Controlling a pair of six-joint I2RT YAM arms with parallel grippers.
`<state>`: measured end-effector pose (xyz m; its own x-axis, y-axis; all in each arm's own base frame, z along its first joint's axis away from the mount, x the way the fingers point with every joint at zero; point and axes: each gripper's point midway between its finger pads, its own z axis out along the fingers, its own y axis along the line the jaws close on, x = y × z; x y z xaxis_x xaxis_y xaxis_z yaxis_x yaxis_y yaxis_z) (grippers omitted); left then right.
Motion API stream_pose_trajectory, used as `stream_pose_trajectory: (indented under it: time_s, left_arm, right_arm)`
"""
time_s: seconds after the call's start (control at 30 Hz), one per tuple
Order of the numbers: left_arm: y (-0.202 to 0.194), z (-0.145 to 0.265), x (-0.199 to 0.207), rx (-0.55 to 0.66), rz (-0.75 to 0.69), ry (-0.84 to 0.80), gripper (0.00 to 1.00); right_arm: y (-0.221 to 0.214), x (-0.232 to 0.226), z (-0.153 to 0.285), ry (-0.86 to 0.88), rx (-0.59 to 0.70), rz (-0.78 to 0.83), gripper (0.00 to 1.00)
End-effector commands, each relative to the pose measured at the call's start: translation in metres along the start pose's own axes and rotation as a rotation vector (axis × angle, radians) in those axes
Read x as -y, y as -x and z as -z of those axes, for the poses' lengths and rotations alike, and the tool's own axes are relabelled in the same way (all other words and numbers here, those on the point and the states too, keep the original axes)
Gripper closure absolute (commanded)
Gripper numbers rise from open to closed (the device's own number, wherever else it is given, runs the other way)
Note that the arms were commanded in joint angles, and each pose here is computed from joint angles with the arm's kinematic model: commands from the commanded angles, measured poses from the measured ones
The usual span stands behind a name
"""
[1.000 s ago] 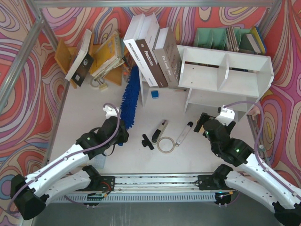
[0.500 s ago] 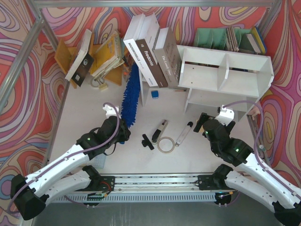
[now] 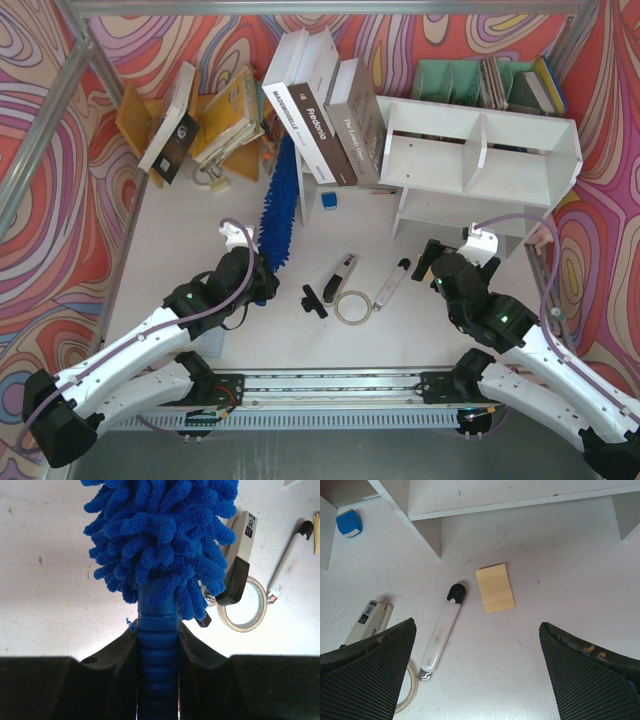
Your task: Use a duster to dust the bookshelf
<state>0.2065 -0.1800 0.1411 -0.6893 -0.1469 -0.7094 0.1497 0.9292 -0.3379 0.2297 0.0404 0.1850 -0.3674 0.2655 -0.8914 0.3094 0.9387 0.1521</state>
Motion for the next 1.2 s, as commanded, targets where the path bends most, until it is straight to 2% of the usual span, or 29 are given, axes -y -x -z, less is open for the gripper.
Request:
stream_pose_trajectory:
  time_s: [0.0, 0.23, 0.53, 0.63, 0.77, 1.17]
  left_arm:
    - [0.004, -0.003, 0.011, 0.020, 0.006, -0.046, 1.00]
    - [-0.028, -0.016, 0.011, -0.095, 0.038, -0.054, 1.00]
    - [-0.048, -0.025, -0.002, -0.120, 0.079, -0.019, 1.00]
    - [-0.036, -0.018, -0.003, -0.094, 0.091, 0.005, 1.00]
    - [-0.001, 0.004, 0.017, -0.031, 0.089, -0.060, 1.00]
    - [0.081, 0.066, 0.042, 0.138, 0.007, -0.117, 1.00]
  right_arm:
    - [0.002, 0.003, -0.001, -0.016, 0.013, 0.003, 0.01]
    - [0.001, 0.004, -0.001, -0.020, 0.011, 0.001, 0.01]
    - [-0.001, 0.005, -0.002, -0.025, 0.008, 0.001, 0.01]
    - [0.000, 0.005, -0.002, -0.024, 0.012, 0.002, 0.01]
    - [0.002, 0.004, -0.001, -0.022, 0.013, 0.004, 0.01]
    - [0.006, 0.007, 0.002, -0.023, 0.030, -0.017, 0.01]
